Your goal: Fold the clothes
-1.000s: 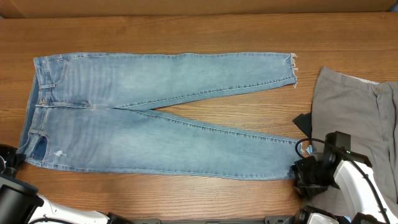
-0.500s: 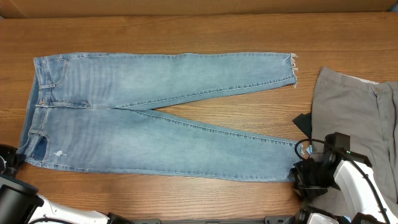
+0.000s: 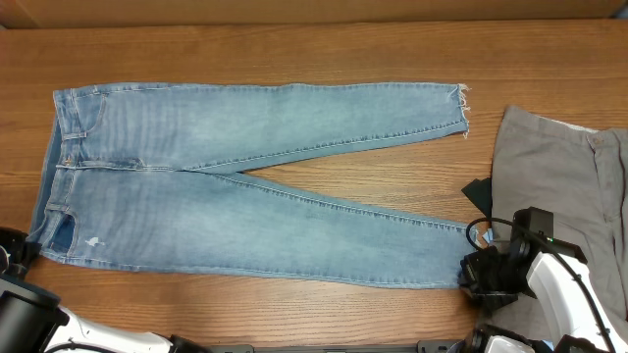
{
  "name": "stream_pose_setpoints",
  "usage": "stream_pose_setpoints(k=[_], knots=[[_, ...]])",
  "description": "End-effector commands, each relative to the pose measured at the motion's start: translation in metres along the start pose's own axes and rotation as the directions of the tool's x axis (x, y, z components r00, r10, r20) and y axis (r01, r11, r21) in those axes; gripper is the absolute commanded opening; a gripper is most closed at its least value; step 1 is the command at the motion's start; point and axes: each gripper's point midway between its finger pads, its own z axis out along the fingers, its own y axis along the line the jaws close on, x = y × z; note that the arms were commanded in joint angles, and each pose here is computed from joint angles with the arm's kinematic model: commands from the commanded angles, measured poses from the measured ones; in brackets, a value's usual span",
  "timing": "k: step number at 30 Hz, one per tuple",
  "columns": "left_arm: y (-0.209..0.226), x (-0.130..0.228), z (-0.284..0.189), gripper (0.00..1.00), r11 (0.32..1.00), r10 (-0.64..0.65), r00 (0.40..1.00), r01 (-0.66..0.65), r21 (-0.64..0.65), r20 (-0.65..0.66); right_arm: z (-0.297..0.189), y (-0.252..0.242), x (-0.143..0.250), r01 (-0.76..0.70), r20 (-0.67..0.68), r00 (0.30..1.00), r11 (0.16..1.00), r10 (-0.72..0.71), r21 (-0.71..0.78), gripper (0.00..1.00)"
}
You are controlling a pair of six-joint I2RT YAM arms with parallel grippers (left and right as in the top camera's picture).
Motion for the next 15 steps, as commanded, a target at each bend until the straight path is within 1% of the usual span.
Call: stream_pose_setpoints(k=[1,5,10,12,14,15], knots=[[-0.006,-0.001,-0.009,0.12,1.000,-0.008,1.000,0.007,0.030,0.016,-0.006,0.003,-0.004,0.026,0.020,0.999,1.000,-0.026,-0.007,0.04],[-0.010,0.005,-0.011,0.04,0.998,-0.011,1.000,0.011,0.058,-0.008,-0.032,0.019,-0.007,0.079,0.034,0.996,0.997,-0.078,-0.024,0.04],[-0.014,0.005,-0.030,0.04,0.997,-0.033,0.999,0.032,0.076,0.011,-0.074,0.039,-0.010,0.144,0.062,0.988,0.989,-0.141,-0.046,0.04],[-0.021,-0.002,-0.070,0.04,0.994,-0.056,0.994,0.047,0.095,0.092,-0.110,0.054,-0.011,0.212,0.099,0.974,0.975,-0.205,-0.068,0.04],[-0.028,-0.003,-0.096,0.04,0.994,-0.046,0.988,0.030,0.105,0.151,-0.130,0.059,-0.012,0.247,0.127,0.963,0.966,-0.237,-0.071,0.04],[-0.031,-0.004,-0.111,0.04,0.994,-0.042,0.981,0.022,0.104,0.188,-0.149,0.064,-0.011,0.277,0.154,0.952,0.958,-0.263,-0.074,0.04]])
